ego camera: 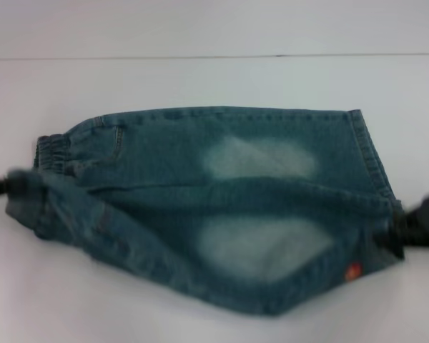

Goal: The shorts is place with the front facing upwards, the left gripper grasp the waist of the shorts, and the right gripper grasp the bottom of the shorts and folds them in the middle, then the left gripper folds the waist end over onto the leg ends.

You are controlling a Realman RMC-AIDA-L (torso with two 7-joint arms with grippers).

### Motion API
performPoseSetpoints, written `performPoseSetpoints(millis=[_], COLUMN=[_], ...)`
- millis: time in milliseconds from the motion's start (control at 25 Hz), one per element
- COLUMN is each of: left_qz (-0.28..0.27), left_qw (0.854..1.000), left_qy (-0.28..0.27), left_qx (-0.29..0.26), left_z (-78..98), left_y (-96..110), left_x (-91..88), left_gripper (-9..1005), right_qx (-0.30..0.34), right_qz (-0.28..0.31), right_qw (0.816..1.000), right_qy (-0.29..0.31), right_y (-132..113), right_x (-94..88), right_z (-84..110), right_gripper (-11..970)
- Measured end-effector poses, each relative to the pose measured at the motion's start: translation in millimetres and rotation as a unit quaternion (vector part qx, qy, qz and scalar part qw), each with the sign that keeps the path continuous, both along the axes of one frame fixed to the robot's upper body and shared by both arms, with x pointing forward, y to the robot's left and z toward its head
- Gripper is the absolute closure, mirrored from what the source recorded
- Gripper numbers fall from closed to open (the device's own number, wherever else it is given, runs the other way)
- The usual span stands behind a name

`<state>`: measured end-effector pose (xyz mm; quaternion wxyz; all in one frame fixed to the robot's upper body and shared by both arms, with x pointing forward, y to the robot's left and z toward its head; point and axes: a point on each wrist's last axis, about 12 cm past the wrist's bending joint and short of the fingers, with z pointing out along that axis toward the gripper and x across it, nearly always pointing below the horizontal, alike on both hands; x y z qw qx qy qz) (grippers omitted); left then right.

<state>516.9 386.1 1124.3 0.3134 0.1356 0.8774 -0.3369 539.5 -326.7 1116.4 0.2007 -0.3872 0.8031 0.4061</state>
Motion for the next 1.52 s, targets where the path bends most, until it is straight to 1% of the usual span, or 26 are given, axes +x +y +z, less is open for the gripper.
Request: performPoseSetpoints(millis=[80, 200, 280, 320, 360, 400, 480, 520, 720, 840, 960, 1200, 1520], left_qz=[0.027, 0.075, 0.111, 0.111, 0.131, 0.136, 0.146, 0.150, 0.169, 0.173, 0.176, 0.164, 0.175], left_qw=[0.999, 0.996, 0.992, 0.992, 0.990, 0.989, 0.988, 0.987, 0.984, 0.983, 0.982, 0.984, 0.978], left_qy=[-0.015, -0.026, -0.030, -0.030, -0.032, -0.032, -0.032, -0.032, -0.041, -0.048, -0.061, -0.075, -0.096], left_qx=[-0.029, -0.044, -0.046, -0.046, -0.047, -0.048, -0.047, -0.045, -0.030, -0.024, -0.015, 0.018, 0.066], left_z=[1.0, -3.0, -8.8, -8.8, -14.5, -16.8, -21.6, -23.9, -33.7, -36.1, -39.8, -38.7, -37.1], left_y=[4.8, 11.6, 14.8, 14.8, 14.2, 13.1, 10.7, 9.1, 1.5, -1.8, -9.3, -19.5, -30.3], left_x=[1.5, 5.3, 9.1, 9.1, 11.9, 13.0, 15.6, 17.1, 23.2, 25.5, 30.3, 43.6, 64.1], left_gripper=[948, 948, 948, 947, 947, 947, 947, 947, 946, 945, 945, 944, 942], right_qx=[0.039, 0.068, 0.090, 0.103, 0.113, 0.121, 0.116, 0.116, 0.054, 0.042, 0.036, 0.014, -0.025], right_qz=[-0.047, -0.117, -0.161, -0.182, -0.202, -0.218, -0.261, -0.261, -0.293, -0.306, -0.313, -0.318, -0.320], right_qw=[0.997, 0.986, 0.973, 0.964, 0.957, 0.950, 0.931, 0.931, 0.913, 0.904, 0.899, 0.894, 0.892], right_qy=[-0.039, -0.101, -0.142, -0.161, -0.177, -0.190, -0.227, -0.227, -0.277, -0.295, -0.305, -0.316, -0.319], right_y=[-5.5, -11.9, -12.3, -12.3, -12.1, -10.9, -6.1, -6.1, 6.8, 14.4, 19.8, 26.7, 33.2], right_x=[1.5, 4.6, 5.5, 6.6, 7.0, 8.3, 14.2, 14.2, 27.1, 33.4, 40.2, 57.3, 72.1], right_z=[-3.0, -13.2, -21.8, -25.2, -29.1, -31.8, -41.3, -41.3, -57.7, -61.4, -60.5, -54.6, -53.5], right_gripper=[916, 913, 911, 910, 909, 909, 907, 906, 901, 899, 896, 891, 883])
